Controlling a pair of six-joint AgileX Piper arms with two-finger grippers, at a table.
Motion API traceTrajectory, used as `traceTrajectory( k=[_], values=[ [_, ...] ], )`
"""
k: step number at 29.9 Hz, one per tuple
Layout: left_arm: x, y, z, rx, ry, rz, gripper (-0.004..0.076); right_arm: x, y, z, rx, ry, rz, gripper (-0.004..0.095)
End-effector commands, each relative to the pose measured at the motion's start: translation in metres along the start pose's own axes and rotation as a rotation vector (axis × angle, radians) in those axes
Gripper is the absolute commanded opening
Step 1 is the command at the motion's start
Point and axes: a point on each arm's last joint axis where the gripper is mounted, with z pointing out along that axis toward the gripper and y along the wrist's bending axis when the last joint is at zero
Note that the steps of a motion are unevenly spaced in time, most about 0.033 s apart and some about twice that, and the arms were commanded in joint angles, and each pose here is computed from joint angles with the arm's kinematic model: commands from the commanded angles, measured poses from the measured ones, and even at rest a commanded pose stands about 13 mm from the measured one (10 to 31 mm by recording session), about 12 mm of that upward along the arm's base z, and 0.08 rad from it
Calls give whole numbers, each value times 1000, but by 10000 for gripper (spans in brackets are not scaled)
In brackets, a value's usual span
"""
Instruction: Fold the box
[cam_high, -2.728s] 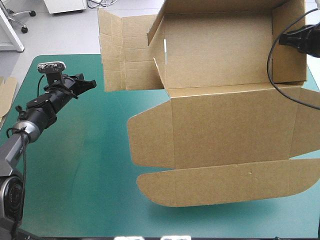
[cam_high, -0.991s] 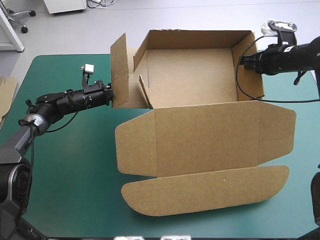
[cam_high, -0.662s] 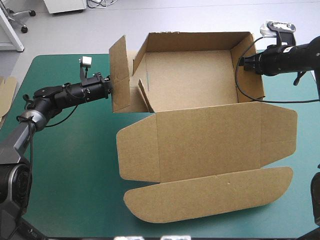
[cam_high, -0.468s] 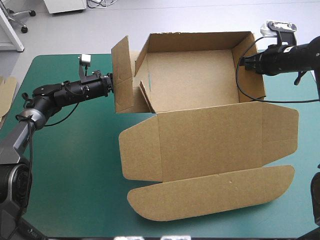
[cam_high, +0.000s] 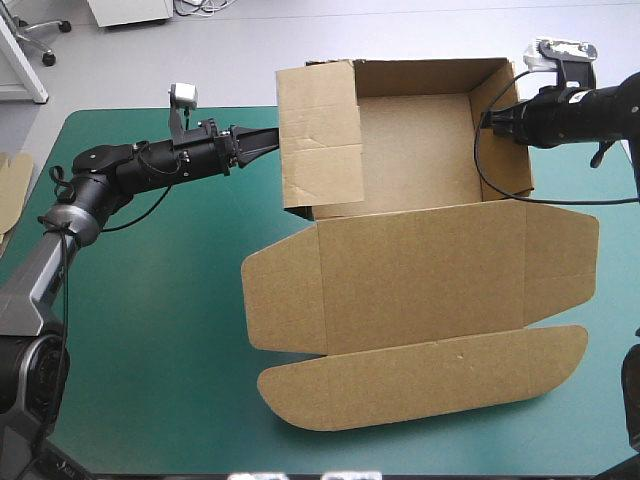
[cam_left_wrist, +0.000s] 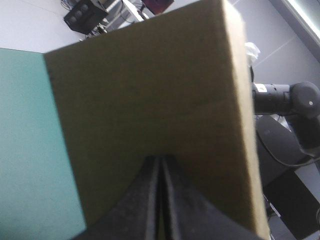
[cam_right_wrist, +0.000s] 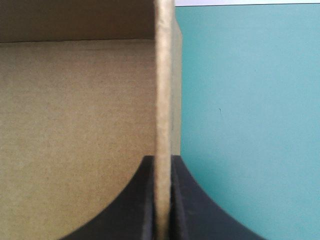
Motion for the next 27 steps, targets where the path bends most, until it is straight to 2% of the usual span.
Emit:
traceTrajectory(
  k=[1,5,10,13,17,19,27],
  values=[
    [-11,-52,2,180,3,83,1,-13,12,-24,-24,-128,11,-32],
    [-17,-62,4,182,13,119,1,-12,12,-24,-27,-125,14,-32],
    [-17,-65,7,113,88,150,9,-12,12,-24,-29,-123,15,-32],
    [-17,-70,9,116,107,165,71,-12,12,-24,-29,-123,15,-32],
    [-22,-81,12,135,105,194,248,-12,12,-24,-31,-123,16,-32],
    [-25,-85,11,134,96,199,303,-12,12,-24,-33,-122,16,-32],
    [-36,-97,10,88,89,257,309,-12,12,-24,-33,-122,21,-32]
  ],
)
